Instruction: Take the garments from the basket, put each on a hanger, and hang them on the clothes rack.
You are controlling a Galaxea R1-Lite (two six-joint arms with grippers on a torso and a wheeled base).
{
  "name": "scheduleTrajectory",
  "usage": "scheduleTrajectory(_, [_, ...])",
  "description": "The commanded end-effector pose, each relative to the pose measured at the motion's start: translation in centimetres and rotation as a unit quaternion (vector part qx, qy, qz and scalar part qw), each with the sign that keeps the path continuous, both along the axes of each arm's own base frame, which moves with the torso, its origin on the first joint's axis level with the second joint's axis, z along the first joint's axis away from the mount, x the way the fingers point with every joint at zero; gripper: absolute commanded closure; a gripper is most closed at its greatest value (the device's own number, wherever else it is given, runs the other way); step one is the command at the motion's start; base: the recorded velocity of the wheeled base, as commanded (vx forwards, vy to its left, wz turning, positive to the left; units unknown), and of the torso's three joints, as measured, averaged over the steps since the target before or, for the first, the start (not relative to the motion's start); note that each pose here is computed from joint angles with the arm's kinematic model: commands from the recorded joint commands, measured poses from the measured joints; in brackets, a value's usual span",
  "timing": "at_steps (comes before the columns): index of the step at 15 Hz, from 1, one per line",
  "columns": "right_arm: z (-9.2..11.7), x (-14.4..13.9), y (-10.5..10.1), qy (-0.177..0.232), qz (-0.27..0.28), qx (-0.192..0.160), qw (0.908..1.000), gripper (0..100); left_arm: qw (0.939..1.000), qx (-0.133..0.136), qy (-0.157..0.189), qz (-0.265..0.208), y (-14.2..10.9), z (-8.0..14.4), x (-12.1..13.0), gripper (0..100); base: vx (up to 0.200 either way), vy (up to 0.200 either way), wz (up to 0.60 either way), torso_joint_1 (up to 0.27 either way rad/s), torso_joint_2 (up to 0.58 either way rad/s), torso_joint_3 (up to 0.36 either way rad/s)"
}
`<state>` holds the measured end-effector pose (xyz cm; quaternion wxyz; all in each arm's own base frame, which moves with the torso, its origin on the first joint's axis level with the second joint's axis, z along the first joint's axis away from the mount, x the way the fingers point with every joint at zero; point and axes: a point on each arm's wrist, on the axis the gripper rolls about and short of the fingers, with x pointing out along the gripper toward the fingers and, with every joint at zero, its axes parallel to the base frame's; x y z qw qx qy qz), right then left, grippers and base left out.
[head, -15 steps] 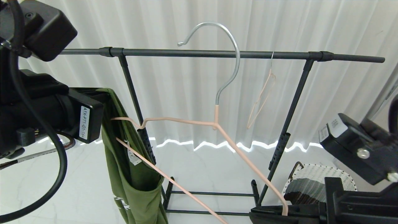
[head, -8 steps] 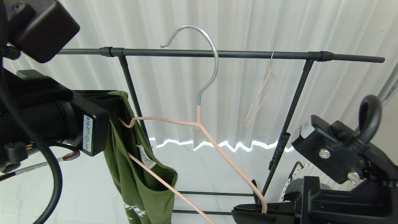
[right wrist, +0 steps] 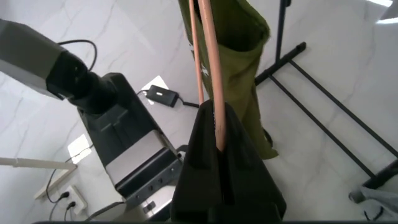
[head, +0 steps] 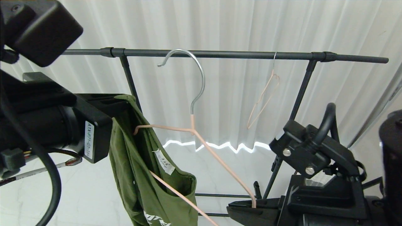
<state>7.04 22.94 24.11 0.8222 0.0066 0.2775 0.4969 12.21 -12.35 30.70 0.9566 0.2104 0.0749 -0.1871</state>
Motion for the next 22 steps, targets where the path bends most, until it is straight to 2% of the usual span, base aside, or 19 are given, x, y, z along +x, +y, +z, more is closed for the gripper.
scheduleTrajectory(1, [0.8, 0.0, -1.9, -0.002, -0.011, 0.010, 0.9999, 100, 0.9983, 0.016, -0.003, 0.055, 1.5, -0.2, 1.2, 100, 0.000, 0.000, 0.00, 0.000, 0.00, 0.000])
scheduleTrajectory(3, [0.9, -0.6, -3.4, 0.000, -0.005, 0.012, 0.9999, 100, 0.9963, 0.036, -0.006, 0.078, 2.2, -0.2, 1.9, 100, 0.000, 0.000, 0.00, 0.000, 0.00, 0.000])
scheduleTrajectory(6, [1.1, -1.2, -4.6, 0.011, 0.031, 0.030, 0.9990, 100, 0.9966, 0.037, -0.002, 0.073, 2.0, -0.4, 2.1, 100, 0.000, 0.000, 0.00, 0.000, 0.00, 0.000])
scheduleTrajectory(8, [0.9, -1.0, -4.2, 0.010, 0.039, 0.023, 0.9989, 100, 0.9986, 0.036, -0.001, 0.040, 1.3, -0.4, 1.6, 100, 0.000, 0.000, 0.00, 0.000, 0.00, 0.000])
scheduleTrajectory(11, [0.1, -0.3, -3.0, 0.006, 0.030, 0.012, 0.9995, 100, 0.9992, 0.034, -0.002, 0.022, 0.9, -0.4, 1.2, 100, 0.000, 0.000, 0.00, 0.000, 0.00, 0.000])
scheduleTrajectory(13, [-0.3, 0.7, -2.2, 0.002, 0.008, 0.013, 0.9999, 100, 0.9992, 0.033, -0.003, 0.022, 0.9, -0.3, 1.1, 100, 0.000, 0.000, 0.00, 0.000, 0.00, 0.000])
scheduleTrajectory(14, [-0.6, 1.5, -2.1, -0.003, -0.019, 0.006, 0.9998, 100, 0.9992, 0.033, -0.004, 0.024, 0.9, -0.3, 1.1, 100, 0.000, 0.000, 0.00, 0.000, 0.00, 0.000])
scheduleTrajectory(17, [-0.7, 2.0, -2.1, -0.010, -0.052, 0.002, 0.9986, 100, 0.9991, 0.029, -0.007, 0.031, 1.0, -0.1, 1.1, 100, 0.000, 0.000, 0.00, 0.000, 0.00, 0.000])
scheduleTrajectory(20, [-0.4, 2.2, -1.7, -0.017, -0.051, 0.023, 0.9983, 100, 0.9995, 0.023, -0.002, 0.023, 0.7, -0.2, 1.0, 100, 0.000, 0.000, 0.00, 0.000, 0.00, 0.000])
scheduleTrajectory(22, [-0.4, 2.3, -0.7, -0.021, -0.042, 0.038, 0.9981, 100, 1.0000, 0.000, 0.005, 0.003, -0.1, -0.2, 0.5, 100, 0.000, 0.000, 0.00, 0.000, 0.00, 0.000])
